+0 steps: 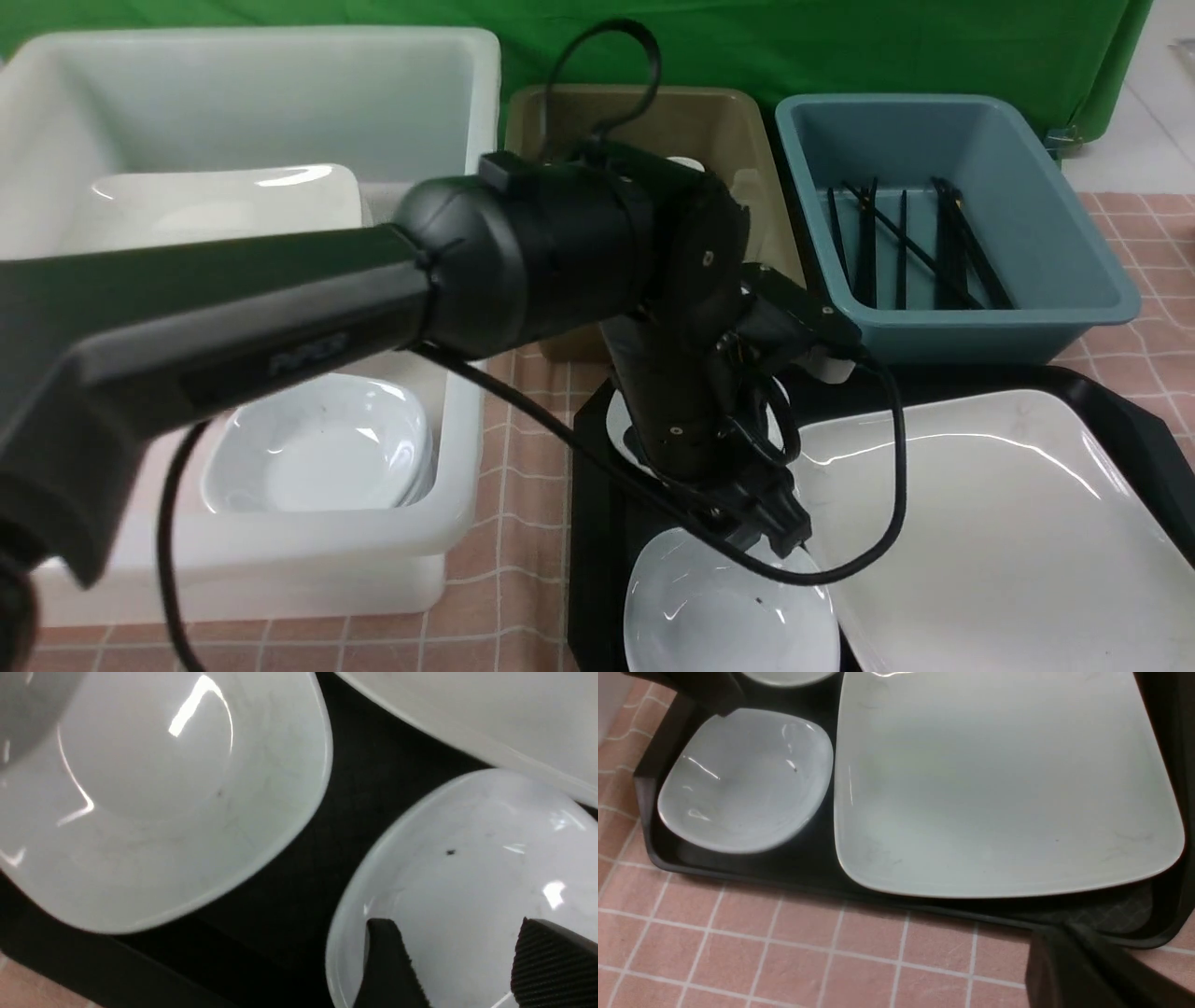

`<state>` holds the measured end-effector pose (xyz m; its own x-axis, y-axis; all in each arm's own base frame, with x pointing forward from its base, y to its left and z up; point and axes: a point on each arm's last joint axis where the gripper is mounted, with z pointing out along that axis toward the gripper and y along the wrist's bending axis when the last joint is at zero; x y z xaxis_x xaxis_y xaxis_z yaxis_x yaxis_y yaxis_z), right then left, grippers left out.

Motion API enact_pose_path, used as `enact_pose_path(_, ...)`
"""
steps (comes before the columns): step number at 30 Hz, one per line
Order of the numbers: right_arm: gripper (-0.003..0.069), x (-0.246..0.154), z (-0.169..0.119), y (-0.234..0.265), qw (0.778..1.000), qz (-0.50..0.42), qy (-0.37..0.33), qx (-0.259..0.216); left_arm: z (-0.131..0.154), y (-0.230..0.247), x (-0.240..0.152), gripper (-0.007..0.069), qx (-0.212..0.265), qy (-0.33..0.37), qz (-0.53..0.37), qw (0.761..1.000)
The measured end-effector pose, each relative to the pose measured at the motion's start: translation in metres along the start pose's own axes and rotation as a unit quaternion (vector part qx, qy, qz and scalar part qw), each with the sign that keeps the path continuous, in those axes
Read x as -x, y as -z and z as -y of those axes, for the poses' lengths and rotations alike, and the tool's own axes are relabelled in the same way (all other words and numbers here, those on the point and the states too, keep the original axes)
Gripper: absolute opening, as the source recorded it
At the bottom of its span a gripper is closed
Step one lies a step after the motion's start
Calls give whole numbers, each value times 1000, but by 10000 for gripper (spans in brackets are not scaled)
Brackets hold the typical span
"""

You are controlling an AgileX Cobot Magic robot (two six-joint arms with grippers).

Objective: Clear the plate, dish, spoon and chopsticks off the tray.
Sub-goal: Use the left arm to grab a plate from the dinner plate

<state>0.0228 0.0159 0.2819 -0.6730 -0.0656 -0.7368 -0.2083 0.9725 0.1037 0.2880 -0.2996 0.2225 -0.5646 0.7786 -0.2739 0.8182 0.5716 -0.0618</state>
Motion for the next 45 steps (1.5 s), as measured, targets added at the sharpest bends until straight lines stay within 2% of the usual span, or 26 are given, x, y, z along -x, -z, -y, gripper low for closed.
enact_pose_path(5, 37, 0, 0, 0, 1000, 0, 0, 0, -3, -19, 3, 353, -2, -79, -15, 997)
enact_pose_path(10, 42, 0, 0, 0, 1000, 0, 0, 0, -5, -36, 2, 353, -2, -129, -27, 991)
enact_pose_path(18, 53, 0, 0, 0, 1000, 0, 0, 0, -10, -49, 6, 354, 16, -150, -18, 988)
enact_pose_path(25, 61, 0, 0, 0, 1000, 0, 0, 0, -11, -62, 4, 351, 14, -152, -29, 988)
enact_pose_path(28, 66, 0, 0, 0, 1000, 0, 0, 0, -11, -62, 3, 310, 9, -150, -33, 988)
enact_pose_path(33, 70, 0, 0, 0, 1000, 0, 0, 0, -9, -59, 1, 163, -3, -146, -50, 988)
enact_pose_path(43, 73, -1, 0, 0, 1000, -5, -1, 0, -6, -49, -5, 128, -22, -139, -81, 987)
enact_pose_path(45, 73, -1, 0, 0, 1000, -6, 0, 0, -5, -40, -3, 92, -23, -141, -77, 987)
